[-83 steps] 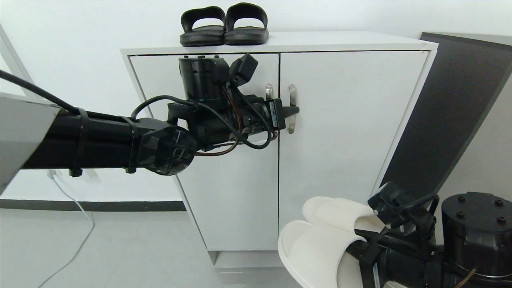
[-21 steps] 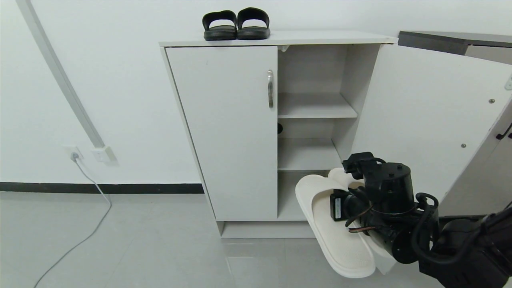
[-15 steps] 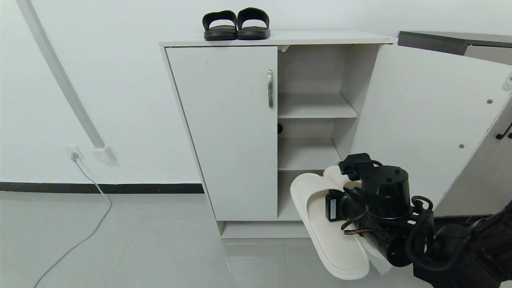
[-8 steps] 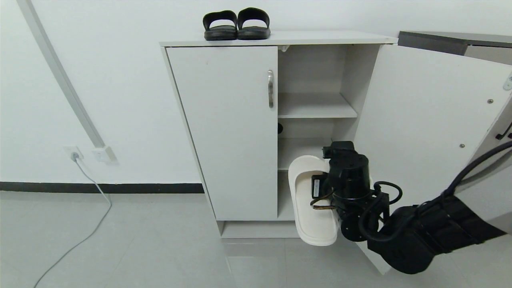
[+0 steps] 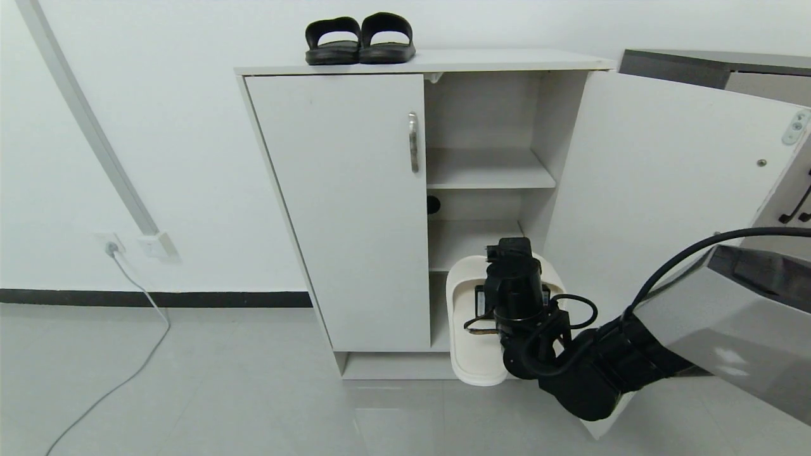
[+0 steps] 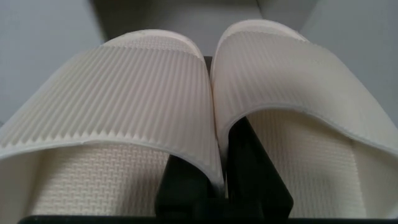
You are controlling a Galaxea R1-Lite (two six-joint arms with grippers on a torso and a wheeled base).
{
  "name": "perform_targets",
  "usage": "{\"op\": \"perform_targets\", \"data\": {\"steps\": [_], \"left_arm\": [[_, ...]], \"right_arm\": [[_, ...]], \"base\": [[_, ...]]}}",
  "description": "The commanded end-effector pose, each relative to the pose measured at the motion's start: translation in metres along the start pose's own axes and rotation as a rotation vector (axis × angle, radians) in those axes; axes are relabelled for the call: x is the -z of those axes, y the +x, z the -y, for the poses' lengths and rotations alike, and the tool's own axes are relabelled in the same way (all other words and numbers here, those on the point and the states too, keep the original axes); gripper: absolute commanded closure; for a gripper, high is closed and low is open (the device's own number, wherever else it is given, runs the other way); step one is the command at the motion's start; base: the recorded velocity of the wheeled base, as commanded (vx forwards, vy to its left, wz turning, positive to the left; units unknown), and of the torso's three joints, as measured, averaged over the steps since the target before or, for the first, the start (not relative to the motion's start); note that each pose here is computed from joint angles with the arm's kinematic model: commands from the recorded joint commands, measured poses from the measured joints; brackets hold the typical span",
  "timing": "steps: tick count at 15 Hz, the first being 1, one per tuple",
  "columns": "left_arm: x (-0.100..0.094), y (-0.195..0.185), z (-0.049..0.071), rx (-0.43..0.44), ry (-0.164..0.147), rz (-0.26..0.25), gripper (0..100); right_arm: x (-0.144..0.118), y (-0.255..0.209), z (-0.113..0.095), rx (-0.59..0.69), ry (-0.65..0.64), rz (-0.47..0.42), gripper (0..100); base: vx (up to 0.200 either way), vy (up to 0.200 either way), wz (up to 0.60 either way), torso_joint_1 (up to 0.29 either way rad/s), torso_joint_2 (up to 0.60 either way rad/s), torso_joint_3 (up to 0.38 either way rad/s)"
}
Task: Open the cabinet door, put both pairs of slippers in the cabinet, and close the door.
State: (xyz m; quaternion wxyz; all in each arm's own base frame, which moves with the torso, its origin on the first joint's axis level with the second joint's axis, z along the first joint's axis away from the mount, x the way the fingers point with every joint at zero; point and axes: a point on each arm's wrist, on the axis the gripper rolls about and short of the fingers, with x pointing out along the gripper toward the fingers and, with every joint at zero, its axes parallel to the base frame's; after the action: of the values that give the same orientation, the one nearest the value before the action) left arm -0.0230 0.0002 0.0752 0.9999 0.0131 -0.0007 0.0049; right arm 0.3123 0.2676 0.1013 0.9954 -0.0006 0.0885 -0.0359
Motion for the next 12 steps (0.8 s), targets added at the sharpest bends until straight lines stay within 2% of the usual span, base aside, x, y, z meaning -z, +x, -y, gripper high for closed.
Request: {"op": "perform_targets", "data": {"steps": [1, 6, 12], "left_arm": [[0.000, 0.000, 0.000, 0.001, 0.000, -0.003, 100], [0.000, 0.000, 0.000, 0.001, 0.001, -0.003, 100], [0.000, 0.000, 0.000, 0.001, 0.000, -0.003, 100]], "right_arm": [[0.005, 0.001, -0.002, -0.003, -0.006, -0.007, 100], [0.011, -0.006, -0.014, -0.040, 0.006, 0.009, 100], [0.024, -0.004, -0.017, -0.042, -0.018, -0.013, 100]], "base": [[0.000, 0.000, 0.00, 0.000, 0.00, 0.000], [0.000, 0.000, 0.00, 0.000, 0.00, 0.000], [0.000, 0.000, 0.00, 0.000, 0.00, 0.000]]}}
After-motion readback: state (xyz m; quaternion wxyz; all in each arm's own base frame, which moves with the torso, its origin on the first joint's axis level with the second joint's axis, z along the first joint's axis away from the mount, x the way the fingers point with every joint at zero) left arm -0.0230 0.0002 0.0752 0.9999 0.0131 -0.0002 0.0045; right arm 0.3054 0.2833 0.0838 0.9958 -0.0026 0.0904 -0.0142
